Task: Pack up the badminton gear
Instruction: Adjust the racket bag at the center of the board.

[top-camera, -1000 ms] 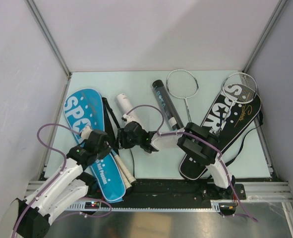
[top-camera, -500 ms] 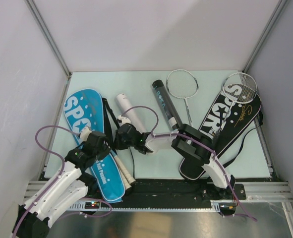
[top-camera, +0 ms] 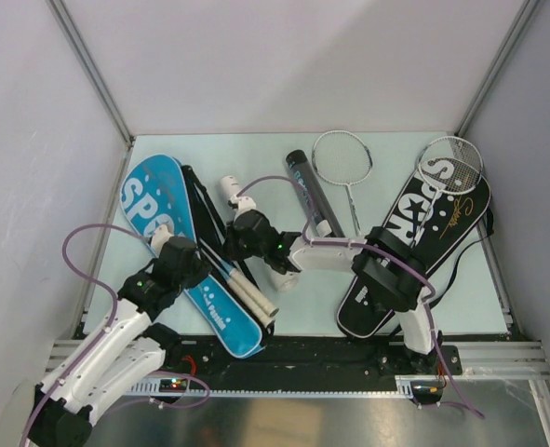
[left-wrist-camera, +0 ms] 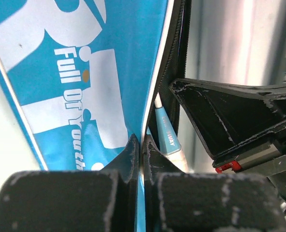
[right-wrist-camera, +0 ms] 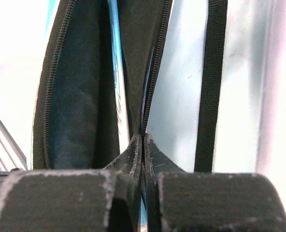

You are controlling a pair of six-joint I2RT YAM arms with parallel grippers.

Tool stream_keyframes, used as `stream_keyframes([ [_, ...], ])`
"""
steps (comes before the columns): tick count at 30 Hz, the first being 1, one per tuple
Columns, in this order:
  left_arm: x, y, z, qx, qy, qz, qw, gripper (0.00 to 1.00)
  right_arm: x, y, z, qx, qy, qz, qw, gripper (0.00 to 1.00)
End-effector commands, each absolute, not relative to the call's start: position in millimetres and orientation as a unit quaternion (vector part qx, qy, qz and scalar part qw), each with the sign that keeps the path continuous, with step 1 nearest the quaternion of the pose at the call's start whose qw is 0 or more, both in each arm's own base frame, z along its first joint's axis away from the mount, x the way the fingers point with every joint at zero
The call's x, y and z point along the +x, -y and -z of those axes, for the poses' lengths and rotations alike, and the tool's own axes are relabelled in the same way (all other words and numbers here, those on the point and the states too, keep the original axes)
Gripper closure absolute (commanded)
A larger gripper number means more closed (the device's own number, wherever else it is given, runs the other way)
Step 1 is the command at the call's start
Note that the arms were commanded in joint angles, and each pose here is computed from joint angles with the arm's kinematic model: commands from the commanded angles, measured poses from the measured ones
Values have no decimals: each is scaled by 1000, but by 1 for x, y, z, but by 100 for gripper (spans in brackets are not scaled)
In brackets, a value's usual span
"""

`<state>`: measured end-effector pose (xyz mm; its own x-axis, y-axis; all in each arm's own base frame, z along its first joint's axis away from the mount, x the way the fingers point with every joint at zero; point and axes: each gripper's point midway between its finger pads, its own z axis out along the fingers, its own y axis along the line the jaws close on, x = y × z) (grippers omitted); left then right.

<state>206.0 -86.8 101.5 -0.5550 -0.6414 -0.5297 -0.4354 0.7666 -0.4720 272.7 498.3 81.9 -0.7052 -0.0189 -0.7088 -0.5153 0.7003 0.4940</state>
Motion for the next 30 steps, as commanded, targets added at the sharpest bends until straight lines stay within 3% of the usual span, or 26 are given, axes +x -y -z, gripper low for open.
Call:
stream_keyframes([
  [1,231,77,-146,-296,-839,145,433,100,292,-484,-151,-163,-819,-350,424,100],
  [9,232,83,-169,-289,-822,211,444,100,291,-466,-233,-151,-785,-365,478,100],
  [12,226,79,-148,-304,-824,208,431,100,283,-464,-251,-155,-776,-363,492,100],
  [17,212,82,-110,-324,-837,218,384,100,272,-475,-235,-167,-782,-353,486,100],
  [25,217,90,-161,-282,-819,260,426,100,283,-476,-246,-165,-779,-342,500,100],
  [30,212,103,-181,-259,-813,299,426,100,285,-476,-220,-175,-794,-330,479,100],
])
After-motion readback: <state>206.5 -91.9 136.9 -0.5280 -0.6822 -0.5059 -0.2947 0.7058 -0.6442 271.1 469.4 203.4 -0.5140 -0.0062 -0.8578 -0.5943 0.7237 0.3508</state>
